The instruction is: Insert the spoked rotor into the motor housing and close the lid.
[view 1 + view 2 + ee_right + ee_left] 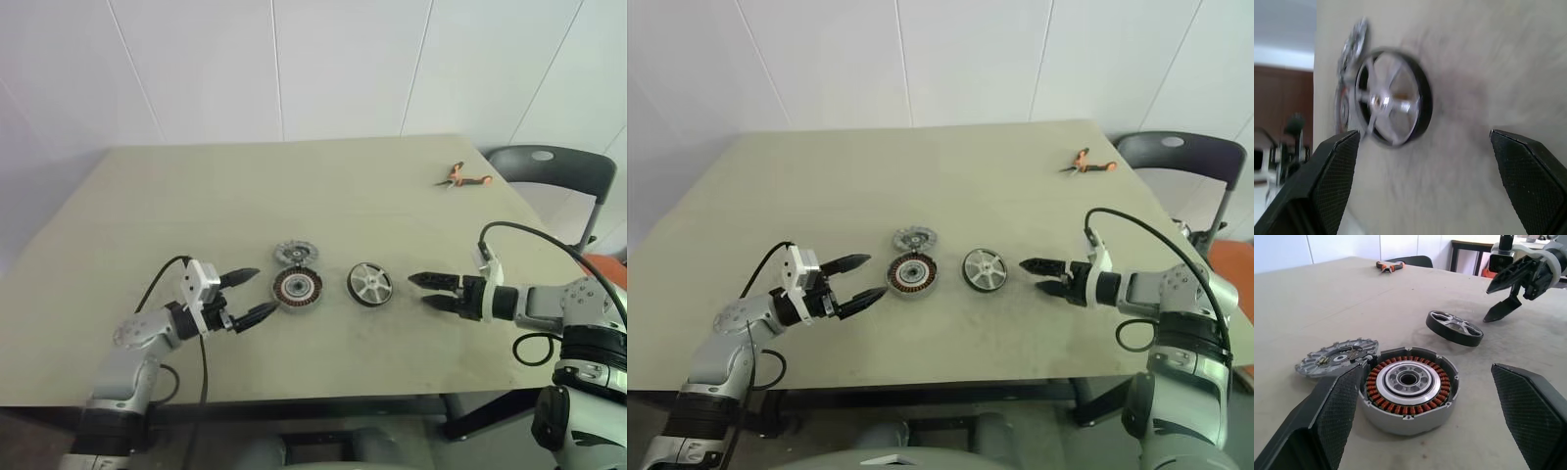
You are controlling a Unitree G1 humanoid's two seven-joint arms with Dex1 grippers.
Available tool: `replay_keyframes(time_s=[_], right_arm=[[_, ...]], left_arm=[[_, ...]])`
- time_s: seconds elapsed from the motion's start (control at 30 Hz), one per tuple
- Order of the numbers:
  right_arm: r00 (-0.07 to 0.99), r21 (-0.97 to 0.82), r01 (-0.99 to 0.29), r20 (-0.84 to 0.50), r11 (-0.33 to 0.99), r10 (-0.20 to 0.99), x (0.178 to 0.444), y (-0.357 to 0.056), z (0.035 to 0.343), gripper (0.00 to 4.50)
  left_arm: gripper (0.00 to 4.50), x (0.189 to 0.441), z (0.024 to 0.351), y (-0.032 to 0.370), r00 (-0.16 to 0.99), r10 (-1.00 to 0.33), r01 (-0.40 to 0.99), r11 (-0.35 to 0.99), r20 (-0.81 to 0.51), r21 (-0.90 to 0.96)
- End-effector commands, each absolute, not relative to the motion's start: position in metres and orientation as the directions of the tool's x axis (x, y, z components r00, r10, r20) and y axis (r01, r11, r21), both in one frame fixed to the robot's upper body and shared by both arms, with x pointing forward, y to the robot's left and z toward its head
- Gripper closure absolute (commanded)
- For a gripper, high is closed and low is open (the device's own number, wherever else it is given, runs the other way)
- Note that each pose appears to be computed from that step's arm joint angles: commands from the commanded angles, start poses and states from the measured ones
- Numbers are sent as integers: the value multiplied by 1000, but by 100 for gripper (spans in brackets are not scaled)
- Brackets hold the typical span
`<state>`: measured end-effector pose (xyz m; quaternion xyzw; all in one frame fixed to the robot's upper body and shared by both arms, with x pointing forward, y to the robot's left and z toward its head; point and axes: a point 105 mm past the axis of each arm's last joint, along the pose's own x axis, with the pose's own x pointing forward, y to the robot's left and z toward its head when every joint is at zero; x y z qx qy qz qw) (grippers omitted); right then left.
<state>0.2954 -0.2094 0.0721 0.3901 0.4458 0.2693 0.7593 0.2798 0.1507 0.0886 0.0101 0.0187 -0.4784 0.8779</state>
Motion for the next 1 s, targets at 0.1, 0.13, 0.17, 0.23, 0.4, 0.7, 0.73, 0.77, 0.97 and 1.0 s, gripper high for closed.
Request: replay_keyframes(time_s=[0.1, 0.13, 0.17, 0.23, 0.4, 0.7, 0.73, 0.77, 0.97, 1.0], right_arm=[[336, 834, -128, -473, 537, 814, 289, -177, 74, 5], [334, 828, -129, -481, 545, 811, 291, -173, 73, 5], [334, 818, -133, -494, 559, 803, 293, -169, 71, 5], [340, 806, -131, -511, 577, 790, 295, -165, 69, 5], [390, 773, -85, -555, 629, 735, 306, -159, 62, 5], [417, 770, -72, -555, 634, 720, 315, -143, 67, 5], [418, 771, -69, -553, 632, 721, 316, -142, 67, 5], [419, 772, -67, -553, 632, 720, 316, -141, 67, 5], [416, 791, -53, -537, 609, 734, 318, -130, 66, 5], [415, 792, -52, -536, 608, 735, 317, -129, 66, 5]], left_arm=[[0, 281, 102, 150, 534, -845, 845, 533, -24, 43], [0, 281, 102, 150, 534, -845, 845, 533, -23, 44], [0, 280, 102, 151, 536, -844, 844, 535, -23, 44], [0, 279, 101, 151, 538, -843, 843, 536, -22, 43], [0, 276, 99, 154, 545, -838, 838, 544, -25, 40], [0, 276, 96, 157, 555, -831, 831, 554, -30, 38], [0, 276, 96, 157, 556, -831, 831, 555, -31, 38], [0, 276, 95, 157, 556, -830, 831, 555, -30, 37], [0, 275, 94, 158, 561, -827, 828, 560, -30, 35], [0, 275, 94, 158, 561, -827, 828, 560, -30, 35]])
